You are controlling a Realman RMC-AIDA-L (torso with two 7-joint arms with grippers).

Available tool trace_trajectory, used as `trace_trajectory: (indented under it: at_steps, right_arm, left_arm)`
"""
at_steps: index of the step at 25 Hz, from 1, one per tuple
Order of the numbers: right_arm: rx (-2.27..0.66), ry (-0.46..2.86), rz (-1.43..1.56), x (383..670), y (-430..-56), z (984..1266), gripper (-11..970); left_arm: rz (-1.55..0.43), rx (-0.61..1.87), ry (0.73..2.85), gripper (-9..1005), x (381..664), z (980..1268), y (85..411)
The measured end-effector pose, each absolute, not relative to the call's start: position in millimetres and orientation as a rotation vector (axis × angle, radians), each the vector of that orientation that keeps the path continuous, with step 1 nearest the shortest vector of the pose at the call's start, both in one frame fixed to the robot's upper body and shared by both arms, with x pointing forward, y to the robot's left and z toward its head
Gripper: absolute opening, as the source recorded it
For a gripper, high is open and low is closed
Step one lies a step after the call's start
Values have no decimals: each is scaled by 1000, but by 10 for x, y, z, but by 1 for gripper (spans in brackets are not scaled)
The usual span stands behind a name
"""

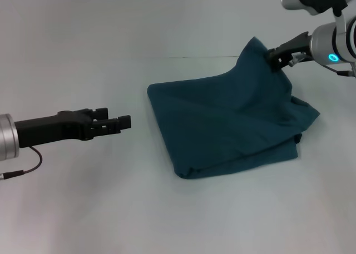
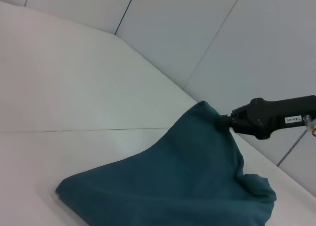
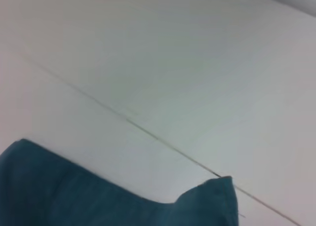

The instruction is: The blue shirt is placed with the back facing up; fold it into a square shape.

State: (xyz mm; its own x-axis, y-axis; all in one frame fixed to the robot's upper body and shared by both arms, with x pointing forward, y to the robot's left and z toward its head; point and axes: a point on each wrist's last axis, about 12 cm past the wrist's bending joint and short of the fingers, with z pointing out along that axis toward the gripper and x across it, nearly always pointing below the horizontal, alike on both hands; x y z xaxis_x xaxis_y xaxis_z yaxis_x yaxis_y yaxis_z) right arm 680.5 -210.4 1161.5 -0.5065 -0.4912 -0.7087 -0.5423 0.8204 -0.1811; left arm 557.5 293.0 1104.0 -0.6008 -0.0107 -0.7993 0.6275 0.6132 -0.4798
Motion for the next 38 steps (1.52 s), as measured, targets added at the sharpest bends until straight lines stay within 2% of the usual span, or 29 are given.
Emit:
trace_trajectory:
  at_steps: [25, 31, 38]
  right_arm:
    - [-579, 2246, -50, 6880, -2320, 11245, 3]
    - [-487, 2267, -28, 6838, -2481, 11210, 88]
    - [-564, 2348, 113, 6585, -2539, 11430, 425]
  left_arm:
    - [-1004, 502, 2034, 866, 5559, 11006, 2894]
    - [-1011, 503, 2034, 862, 5550, 11003, 2894]
    - [-1016, 507, 2034, 857, 5535, 11009, 2914]
